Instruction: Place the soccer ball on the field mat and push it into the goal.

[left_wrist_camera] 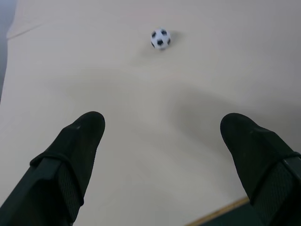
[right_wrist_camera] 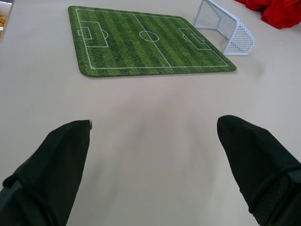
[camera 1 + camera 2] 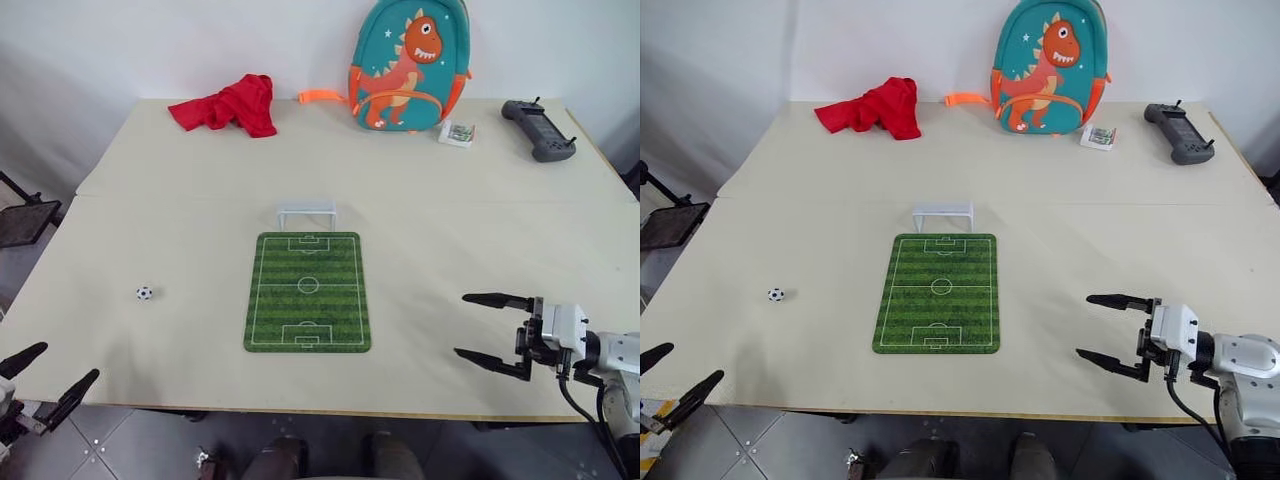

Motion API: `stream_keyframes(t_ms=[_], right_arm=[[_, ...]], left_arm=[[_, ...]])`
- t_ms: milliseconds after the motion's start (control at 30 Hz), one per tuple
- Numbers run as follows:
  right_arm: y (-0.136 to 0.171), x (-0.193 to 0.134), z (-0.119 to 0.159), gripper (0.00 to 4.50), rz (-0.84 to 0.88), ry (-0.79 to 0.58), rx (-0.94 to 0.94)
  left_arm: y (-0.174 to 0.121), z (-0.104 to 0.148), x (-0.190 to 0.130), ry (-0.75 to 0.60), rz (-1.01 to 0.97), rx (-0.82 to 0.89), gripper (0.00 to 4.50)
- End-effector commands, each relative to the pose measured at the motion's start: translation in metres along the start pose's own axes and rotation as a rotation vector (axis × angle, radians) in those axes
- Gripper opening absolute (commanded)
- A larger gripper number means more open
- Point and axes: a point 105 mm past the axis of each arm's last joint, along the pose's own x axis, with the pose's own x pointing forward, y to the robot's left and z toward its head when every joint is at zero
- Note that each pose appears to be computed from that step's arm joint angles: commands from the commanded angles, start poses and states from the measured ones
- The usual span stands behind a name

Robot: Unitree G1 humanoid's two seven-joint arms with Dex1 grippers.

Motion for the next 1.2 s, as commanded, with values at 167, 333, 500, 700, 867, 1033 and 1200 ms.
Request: stream_keyframes(t_ms=[167, 333, 500, 700, 867, 1033, 1200], right_arm=[[0.001, 0.013, 0.019, 4.50, 0.027, -0.098, 0.000], [0.007, 0.034, 0.063, 4.50, 0.034, -0.392, 0.048], [0.017, 0.046, 0.082, 4.50, 0.063, -0.497, 0.076], [0.019, 0.047, 0.074, 4.50, 0.063, -0.476, 0.067], [0.021, 0.048, 0.064, 4.50, 0.081, -0.449, 0.048], [0.018, 0.056, 0.061, 4.50, 0.075, -0.468, 0.053], [0.018, 0.062, 0.063, 4.50, 0.059, -0.489, 0.045]], left_arm=[[0.004, 0.001, -0.001, -0.021, 0.030, -0.060, 4.47], [0.013, -0.017, -0.011, -0.027, 0.118, -0.167, 4.47], [0.013, -0.028, -0.015, -0.031, 0.152, -0.225, 4.47], [0.012, 0.009, 0.015, -0.195, 0.084, -0.281, 4.47], [0.008, 0.038, 0.050, -0.269, 0.022, -0.283, 4.47], [0.006, 0.040, 0.107, -0.209, -0.017, -0.277, 4.47], [0.010, 0.023, 0.124, -0.127, 0.030, -0.265, 4.47]])
